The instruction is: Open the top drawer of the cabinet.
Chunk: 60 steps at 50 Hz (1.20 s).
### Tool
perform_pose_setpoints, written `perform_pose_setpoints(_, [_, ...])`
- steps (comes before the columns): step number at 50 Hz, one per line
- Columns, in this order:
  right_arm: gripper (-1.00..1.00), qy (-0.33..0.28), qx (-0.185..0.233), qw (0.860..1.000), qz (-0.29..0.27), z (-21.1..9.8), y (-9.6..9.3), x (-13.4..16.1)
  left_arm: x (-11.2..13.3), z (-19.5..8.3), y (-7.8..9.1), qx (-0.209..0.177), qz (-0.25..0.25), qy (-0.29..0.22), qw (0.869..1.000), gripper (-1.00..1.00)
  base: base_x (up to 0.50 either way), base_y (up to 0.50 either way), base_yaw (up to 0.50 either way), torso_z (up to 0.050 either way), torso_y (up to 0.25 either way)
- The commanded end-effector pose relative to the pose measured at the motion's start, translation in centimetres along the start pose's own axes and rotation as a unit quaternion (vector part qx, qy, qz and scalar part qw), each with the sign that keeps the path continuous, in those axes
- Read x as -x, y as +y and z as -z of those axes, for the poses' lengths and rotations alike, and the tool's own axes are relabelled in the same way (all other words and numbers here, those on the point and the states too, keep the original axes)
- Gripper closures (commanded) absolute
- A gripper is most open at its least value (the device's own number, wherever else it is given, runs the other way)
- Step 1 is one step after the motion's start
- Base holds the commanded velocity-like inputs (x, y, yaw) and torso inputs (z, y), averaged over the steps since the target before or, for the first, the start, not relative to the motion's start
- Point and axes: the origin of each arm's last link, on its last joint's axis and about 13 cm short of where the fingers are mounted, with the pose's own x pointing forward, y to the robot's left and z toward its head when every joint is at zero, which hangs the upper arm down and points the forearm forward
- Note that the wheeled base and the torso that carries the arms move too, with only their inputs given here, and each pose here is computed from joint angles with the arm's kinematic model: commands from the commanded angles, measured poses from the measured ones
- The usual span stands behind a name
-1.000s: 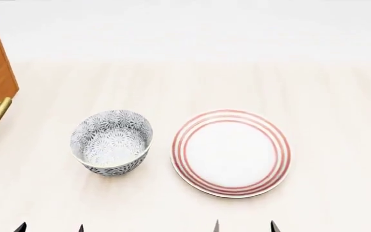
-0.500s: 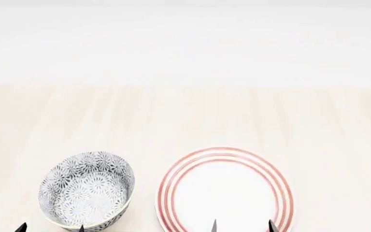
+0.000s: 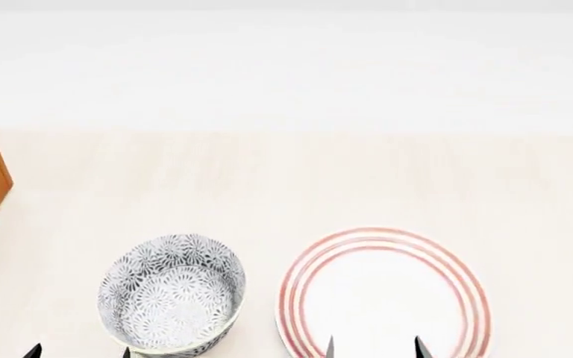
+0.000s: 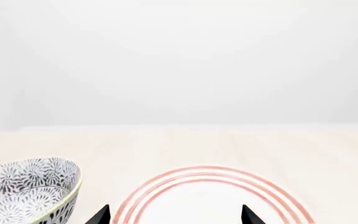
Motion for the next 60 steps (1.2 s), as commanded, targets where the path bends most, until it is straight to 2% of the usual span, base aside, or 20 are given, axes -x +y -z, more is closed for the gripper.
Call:
perform_pose_setpoints(1, [-1.0,-0.011,0.002,1.0,-0.006,-0.2,0.1,-0.1,-0.1,-0.1,0.1,0.007,0.0,-0.008,1.0,-1.0,0.0,0.5,0.0,0.0,0.0])
perform_pose_setpoints(20, [-1.0,-0.005,0.001,1.0,-0.004,-0.1,0.1,-0.1,-0.1,-0.1,0.1,0.004,0.0,-0.009,1.0,-1.0,0.0,0.5,0.0,0.0,0.0])
perform_pose_setpoints(33, [-1.0,0.006,-0.004,1.0,0.001,0.0,0.1,-0.1,-0.1,0.0,0.0,-0.008,-0.001,-0.008,1.0,-1.0,0.0,0.01,0.0,0.0,0.0])
perform_pose_setpoints(37, [-1.0,0.008,-0.005,1.0,0.001,0.1,0.1,-0.1,-0.2,-0.1,0.1,-0.023,-0.006,-0.011,1.0,-1.0,0.0,0.0,0.0,0.0,0.0])
perform_pose_setpoints(43, [-1.0,0.009,-0.005,1.0,0.002,0.1,0.1,-0.1,-1.1,-0.6,0.6,-0.083,-0.03,-0.007,0.996,-1.0,0.0,0.0,0.0,0.0,0.0])
perform_pose_setpoints(44, [-1.0,0.009,-0.006,1.0,0.003,0.1,0.0,-0.1,-1.5,-0.7,0.9,-0.108,-0.041,-0.009,0.993,-1.0,0.0,0.0,0.0,0.0,0.0])
perform_pose_setpoints(46, [-1.0,0.01,-0.006,1.0,0.003,0.1,0.0,-0.1,-2.1,-1.2,1.2,-0.132,-0.047,-0.014,0.99,-1.0,0.0,0.0,0.0,0.0,0.0])
perform_pose_setpoints(47, [-1.0,0.01,-0.007,1.0,0.003,0.0,0.0,-0.1,-2.6,-1.7,1.6,-0.16,-0.057,-0.022,0.985,-1.0,0.0,0.0,0.0,0.0,0.0])
perform_pose_setpoints(50, [-1.0,0.011,-0.008,1.0,0.004,0.1,0.0,-0.1,-3.3,-2.4,2.1,-0.185,-0.074,-0.034,0.979,-1.0,0.0,0.0,0.0,0.0,0.0])
perform_pose_setpoints(51, [-1.0,0.011,-0.008,1.0,0.004,0.1,0.0,-0.1,-3.7,-2.8,2.4,-0.204,-0.078,-0.039,0.975,-1.0,0.0,0.0,0.0,0.0,0.0])
perform_pose_setpoints(55, [-1.0,0.01,-0.008,1.0,0.004,0.0,0.0,-0.1,-4.4,-3.7,2.7,-0.242,-0.079,-0.058,0.965,-1.0,0.0,0.0,0.0,0.0,0.0])
perform_pose_setpoints(56, [-1.0,0.009,-0.008,1.0,0.005,0.1,0.0,-0.1,-4.7,-4.1,2.8,-0.265,-0.082,-0.065,0.958,-1.0,0.0,0.0,0.0,0.0,0.0])
perform_pose_setpoints(60, [-1.0,0.009,-0.008,1.0,0.005,0.0,0.0,-0.1,-5.0,-4.7,2.9,-0.287,-0.084,-0.072,0.952,-1.0,0.0,0.0,0.0,0.0,0.0])
